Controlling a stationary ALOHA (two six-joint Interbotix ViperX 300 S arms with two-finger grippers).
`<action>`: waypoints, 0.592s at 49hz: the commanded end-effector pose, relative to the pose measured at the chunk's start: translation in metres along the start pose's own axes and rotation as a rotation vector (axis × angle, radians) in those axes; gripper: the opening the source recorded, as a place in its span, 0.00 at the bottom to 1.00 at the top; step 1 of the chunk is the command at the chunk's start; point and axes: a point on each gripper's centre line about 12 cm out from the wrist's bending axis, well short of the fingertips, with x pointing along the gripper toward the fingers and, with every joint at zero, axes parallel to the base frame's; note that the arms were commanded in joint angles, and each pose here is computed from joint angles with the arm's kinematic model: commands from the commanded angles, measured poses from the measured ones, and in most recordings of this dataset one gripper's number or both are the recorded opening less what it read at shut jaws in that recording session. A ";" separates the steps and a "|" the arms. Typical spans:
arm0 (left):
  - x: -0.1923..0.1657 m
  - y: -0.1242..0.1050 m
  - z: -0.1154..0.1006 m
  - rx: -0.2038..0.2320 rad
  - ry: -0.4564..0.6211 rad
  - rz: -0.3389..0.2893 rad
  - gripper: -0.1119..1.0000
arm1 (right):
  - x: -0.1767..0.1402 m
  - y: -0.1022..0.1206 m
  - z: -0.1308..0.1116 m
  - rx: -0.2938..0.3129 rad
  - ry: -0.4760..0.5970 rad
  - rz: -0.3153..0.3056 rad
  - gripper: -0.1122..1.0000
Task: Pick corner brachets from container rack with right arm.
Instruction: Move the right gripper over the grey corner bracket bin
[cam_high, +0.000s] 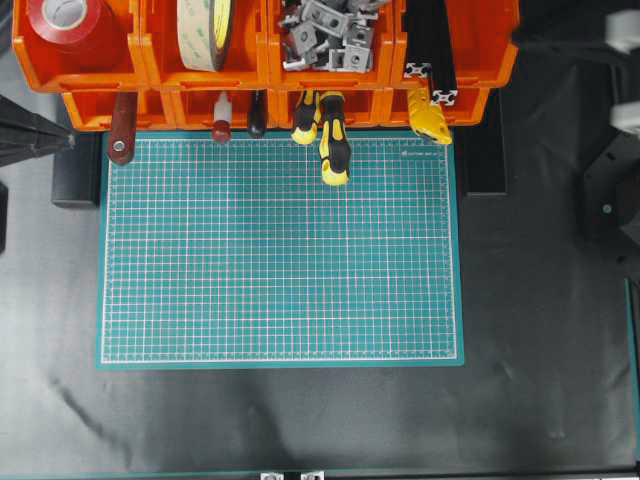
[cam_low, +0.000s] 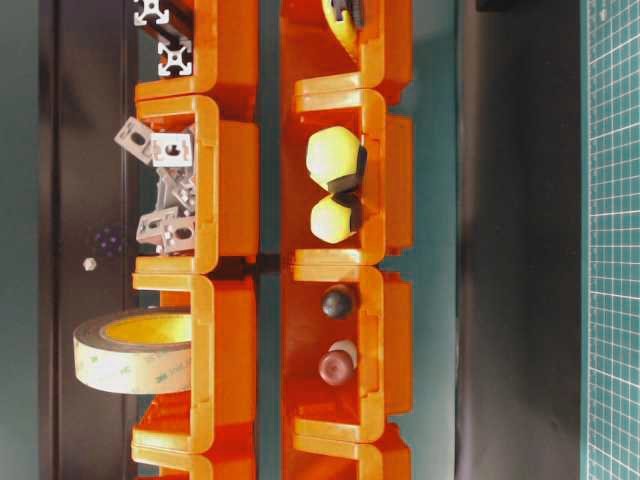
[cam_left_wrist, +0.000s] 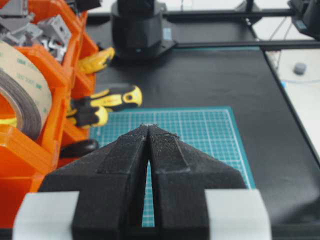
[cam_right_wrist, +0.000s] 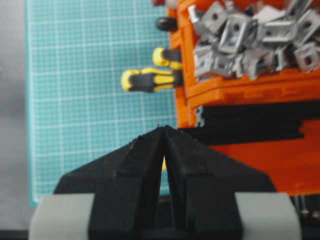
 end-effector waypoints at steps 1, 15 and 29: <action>0.000 0.000 0.011 0.002 -0.026 -0.002 0.10 | 0.002 -0.005 0.014 -0.003 0.012 -0.015 0.09; -0.003 -0.001 0.013 -0.020 -0.037 -0.004 0.10 | 0.036 -0.021 0.037 -0.019 0.058 -0.048 0.09; -0.003 -0.001 0.012 -0.044 -0.031 -0.004 0.10 | 0.056 -0.032 0.044 -0.041 0.055 -0.090 0.09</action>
